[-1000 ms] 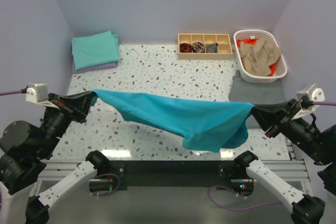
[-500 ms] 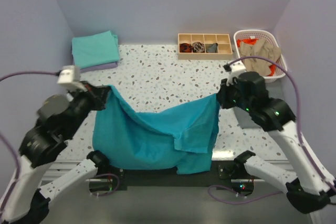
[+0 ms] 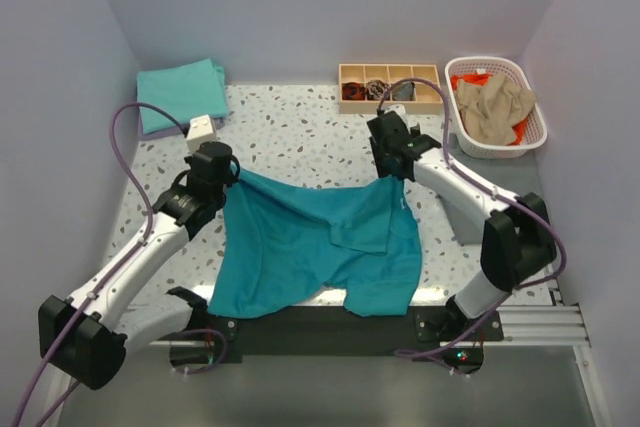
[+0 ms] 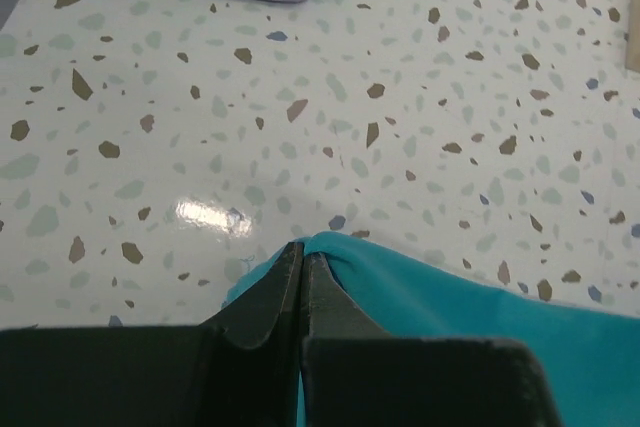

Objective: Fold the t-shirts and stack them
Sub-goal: Flatten the tshirt out

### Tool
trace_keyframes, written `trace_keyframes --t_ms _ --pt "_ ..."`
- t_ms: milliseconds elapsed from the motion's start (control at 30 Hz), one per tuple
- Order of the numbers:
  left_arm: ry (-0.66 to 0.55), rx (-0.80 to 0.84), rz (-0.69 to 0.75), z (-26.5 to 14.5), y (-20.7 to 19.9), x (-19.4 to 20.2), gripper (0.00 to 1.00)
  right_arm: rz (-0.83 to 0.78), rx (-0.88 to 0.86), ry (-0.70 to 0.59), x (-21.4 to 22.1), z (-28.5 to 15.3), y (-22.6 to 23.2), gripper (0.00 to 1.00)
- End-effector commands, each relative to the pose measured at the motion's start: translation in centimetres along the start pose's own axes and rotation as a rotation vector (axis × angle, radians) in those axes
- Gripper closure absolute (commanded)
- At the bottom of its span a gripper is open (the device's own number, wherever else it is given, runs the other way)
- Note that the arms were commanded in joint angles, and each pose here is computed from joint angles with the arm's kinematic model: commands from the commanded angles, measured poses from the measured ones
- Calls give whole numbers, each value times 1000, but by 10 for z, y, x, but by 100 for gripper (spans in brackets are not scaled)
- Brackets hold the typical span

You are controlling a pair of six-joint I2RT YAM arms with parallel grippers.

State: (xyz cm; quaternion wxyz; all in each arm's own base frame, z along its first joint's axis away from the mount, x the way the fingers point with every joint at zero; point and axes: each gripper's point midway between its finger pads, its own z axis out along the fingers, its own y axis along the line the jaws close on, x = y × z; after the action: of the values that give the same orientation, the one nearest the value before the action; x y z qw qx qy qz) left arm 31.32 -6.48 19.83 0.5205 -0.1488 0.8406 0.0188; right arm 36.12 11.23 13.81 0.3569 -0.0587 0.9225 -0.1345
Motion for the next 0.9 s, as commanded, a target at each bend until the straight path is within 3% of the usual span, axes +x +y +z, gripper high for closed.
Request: trace_keyframes --t_ms 0,100,233,367,600,667,800,867 --pt "-135 -6 -32 27 -7 -25 100 96 182 -107 -55 7 -41 19" --pt "-113 18 33 46 -21 -16 100 111 98 -102 -54 3 -42 13" --pt "-48 5 106 67 -31 -6 100 111 -276 44 -19 -20 15 16" --pt "8 -28 154 79 -32 4 100 271 -495 152 23 -41 52 17" --pt "12 -2 168 74 -31 7 100 469 -548 277 97 -42 68 31" --pt "16 2 175 72 -30 9 100 505 -569 283 102 -40 74 34" --pt "19 16 166 70 -31 9 100 534 -615 324 120 -37 86 50" --pt "24 21 163 70 -31 11 100 546 -626 331 121 -34 91 53"
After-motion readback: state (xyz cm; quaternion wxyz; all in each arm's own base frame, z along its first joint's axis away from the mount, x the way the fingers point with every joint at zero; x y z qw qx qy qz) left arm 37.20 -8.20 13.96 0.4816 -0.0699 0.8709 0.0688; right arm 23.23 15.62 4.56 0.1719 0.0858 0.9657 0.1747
